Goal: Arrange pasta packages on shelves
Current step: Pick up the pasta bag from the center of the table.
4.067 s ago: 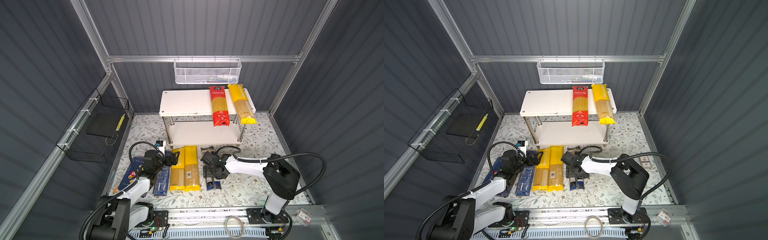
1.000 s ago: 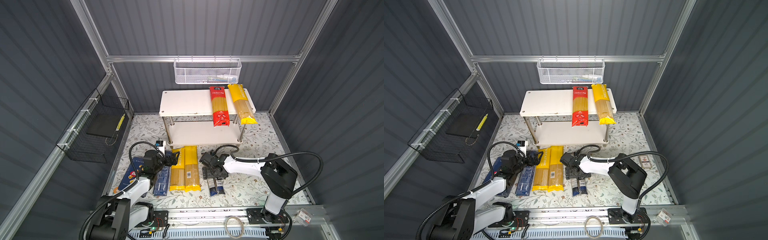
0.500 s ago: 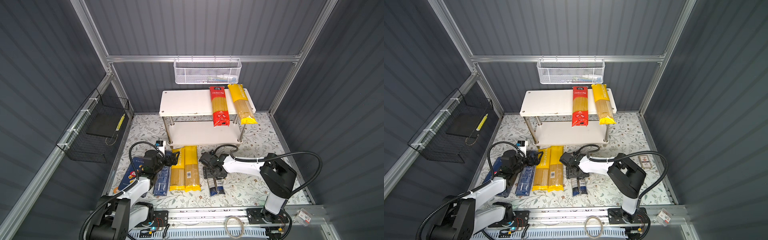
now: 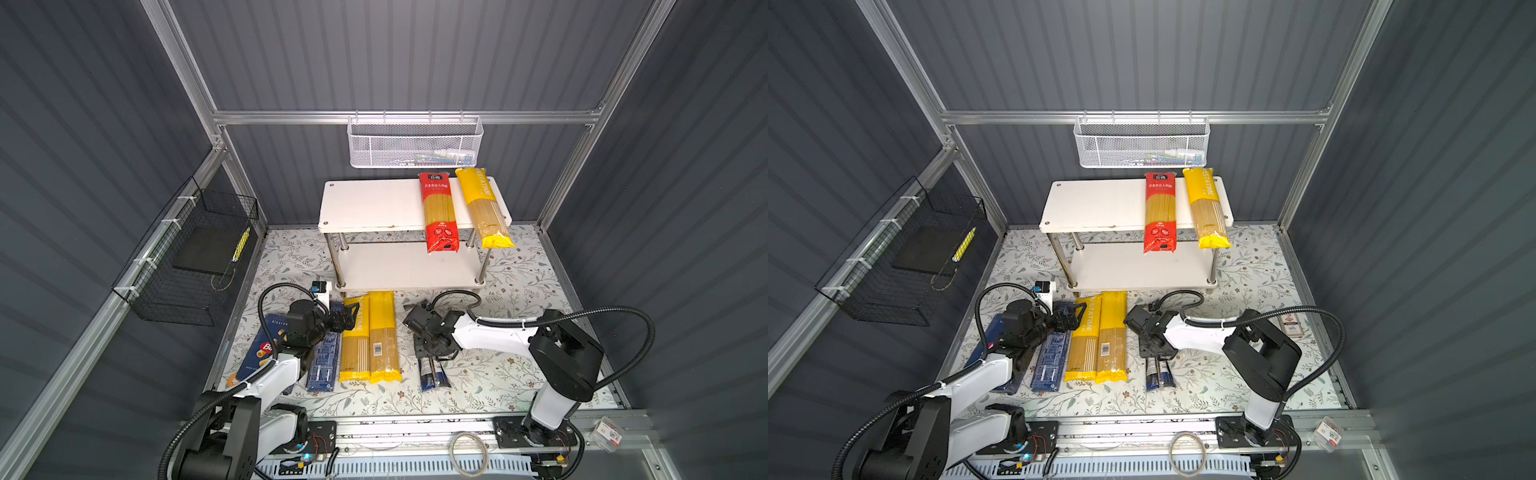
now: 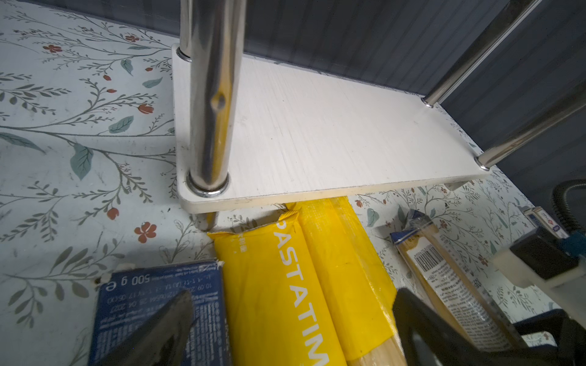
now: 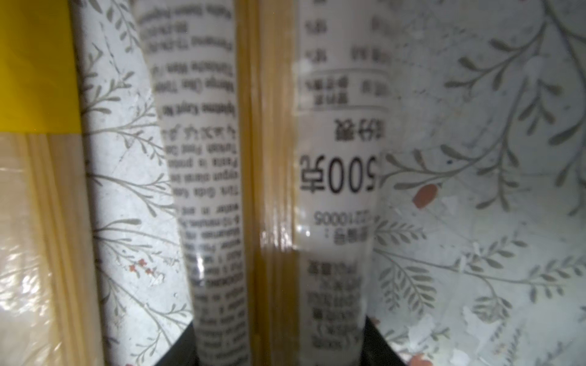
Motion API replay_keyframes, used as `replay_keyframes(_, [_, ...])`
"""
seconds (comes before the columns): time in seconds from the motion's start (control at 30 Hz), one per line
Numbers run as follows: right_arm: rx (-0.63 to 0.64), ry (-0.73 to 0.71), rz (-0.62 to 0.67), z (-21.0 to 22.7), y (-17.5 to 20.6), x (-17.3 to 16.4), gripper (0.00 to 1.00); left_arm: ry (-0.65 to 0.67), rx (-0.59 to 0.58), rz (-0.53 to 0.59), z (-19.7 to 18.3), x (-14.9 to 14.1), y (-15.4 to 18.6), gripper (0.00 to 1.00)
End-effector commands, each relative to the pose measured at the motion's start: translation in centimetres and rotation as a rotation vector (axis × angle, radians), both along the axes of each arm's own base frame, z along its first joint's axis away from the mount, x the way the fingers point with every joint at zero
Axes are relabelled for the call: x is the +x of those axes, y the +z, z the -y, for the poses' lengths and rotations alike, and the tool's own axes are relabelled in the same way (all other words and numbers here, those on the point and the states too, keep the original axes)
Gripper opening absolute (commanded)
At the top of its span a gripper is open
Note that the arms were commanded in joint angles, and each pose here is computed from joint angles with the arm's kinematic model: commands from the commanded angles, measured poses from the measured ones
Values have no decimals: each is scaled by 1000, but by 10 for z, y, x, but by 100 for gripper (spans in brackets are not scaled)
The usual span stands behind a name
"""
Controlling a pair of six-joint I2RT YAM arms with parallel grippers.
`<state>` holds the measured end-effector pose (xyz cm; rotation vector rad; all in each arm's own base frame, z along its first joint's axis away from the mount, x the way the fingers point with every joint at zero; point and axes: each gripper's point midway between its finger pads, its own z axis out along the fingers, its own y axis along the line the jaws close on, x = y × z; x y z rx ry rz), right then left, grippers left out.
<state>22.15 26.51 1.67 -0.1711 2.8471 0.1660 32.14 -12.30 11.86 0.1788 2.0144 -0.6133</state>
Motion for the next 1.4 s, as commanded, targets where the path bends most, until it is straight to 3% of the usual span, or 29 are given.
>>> replay_keyframes(0.0, [13, 24, -88, 7, -7, -25, 46, -9, 1, -9, 2, -3, -1, 99])
replay_keyframes(0.43, [337, 102, 99, -27, 80, -14, 27, -7, 3, -6, 1, -2, 0, 100])
replay_keyframes(0.77, [530, 193, 153, -51, 142, -19, 24, -7, 4, -10, 1, -2, -1, 100])
replay_keyframes(1.37, [704, 352, 210, -80, 239, -45, 23, -8, 4, -14, 2, -2, -3, 99])
